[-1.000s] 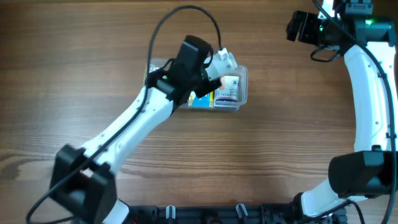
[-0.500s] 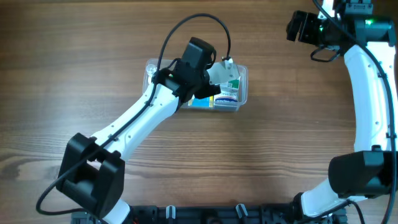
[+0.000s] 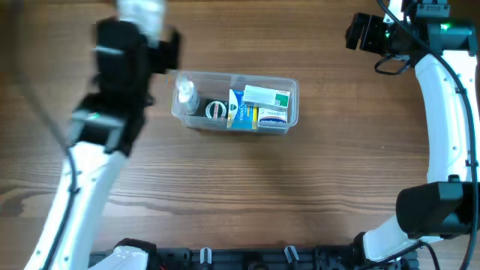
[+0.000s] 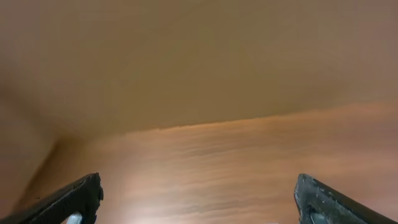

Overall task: Pack container
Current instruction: 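Release the Panadol box and lift left gripper away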

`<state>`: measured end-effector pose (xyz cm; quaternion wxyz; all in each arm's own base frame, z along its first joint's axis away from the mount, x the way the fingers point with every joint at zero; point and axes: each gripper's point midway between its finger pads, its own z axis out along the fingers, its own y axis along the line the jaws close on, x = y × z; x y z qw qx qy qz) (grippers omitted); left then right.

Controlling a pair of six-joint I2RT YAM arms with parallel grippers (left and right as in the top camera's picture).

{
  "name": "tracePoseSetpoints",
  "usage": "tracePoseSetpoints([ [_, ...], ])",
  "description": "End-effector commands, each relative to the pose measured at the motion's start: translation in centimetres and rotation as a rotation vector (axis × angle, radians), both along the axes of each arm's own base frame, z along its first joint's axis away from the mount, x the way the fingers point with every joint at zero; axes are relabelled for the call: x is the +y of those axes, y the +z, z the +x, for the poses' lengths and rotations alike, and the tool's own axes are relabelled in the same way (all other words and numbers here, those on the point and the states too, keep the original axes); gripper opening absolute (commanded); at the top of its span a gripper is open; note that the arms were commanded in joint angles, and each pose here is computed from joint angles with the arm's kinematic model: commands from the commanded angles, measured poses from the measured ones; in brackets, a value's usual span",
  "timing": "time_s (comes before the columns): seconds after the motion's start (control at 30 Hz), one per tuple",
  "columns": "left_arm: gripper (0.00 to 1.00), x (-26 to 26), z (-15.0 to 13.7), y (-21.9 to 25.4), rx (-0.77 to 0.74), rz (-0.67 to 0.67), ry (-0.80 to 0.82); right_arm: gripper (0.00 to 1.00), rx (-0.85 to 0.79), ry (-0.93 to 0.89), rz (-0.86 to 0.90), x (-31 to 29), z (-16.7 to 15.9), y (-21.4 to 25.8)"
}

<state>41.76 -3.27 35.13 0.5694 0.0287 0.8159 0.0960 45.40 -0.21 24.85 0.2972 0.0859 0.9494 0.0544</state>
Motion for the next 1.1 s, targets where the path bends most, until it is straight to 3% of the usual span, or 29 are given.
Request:
tracePoseSetpoints([
  [0.0,1.0,4.7,-0.3,-0.1,-0.004,-0.099,0.17,1.0,-0.008,-0.011,0.005,-0.1,0.1,0.4],
  [0.17,1.0,7.8,-0.8,-1.7,0.055,-0.088,0.247,1.0,-0.008,-0.011,0.005,-0.1,0.1,0.4],
  [0.97,1.0,7.9,-1.6,-3.2,0.127,-0.076,0.252,0.99,-0.007,-0.011,0.004,-0.1,0.1,0.3],
  [1.07,1.0,7.9,-1.6,-3.2,0.127,-0.076,0.252,1.0,-0.095,-0.046,-0.041,-0.9,-1.6,4.3],
])
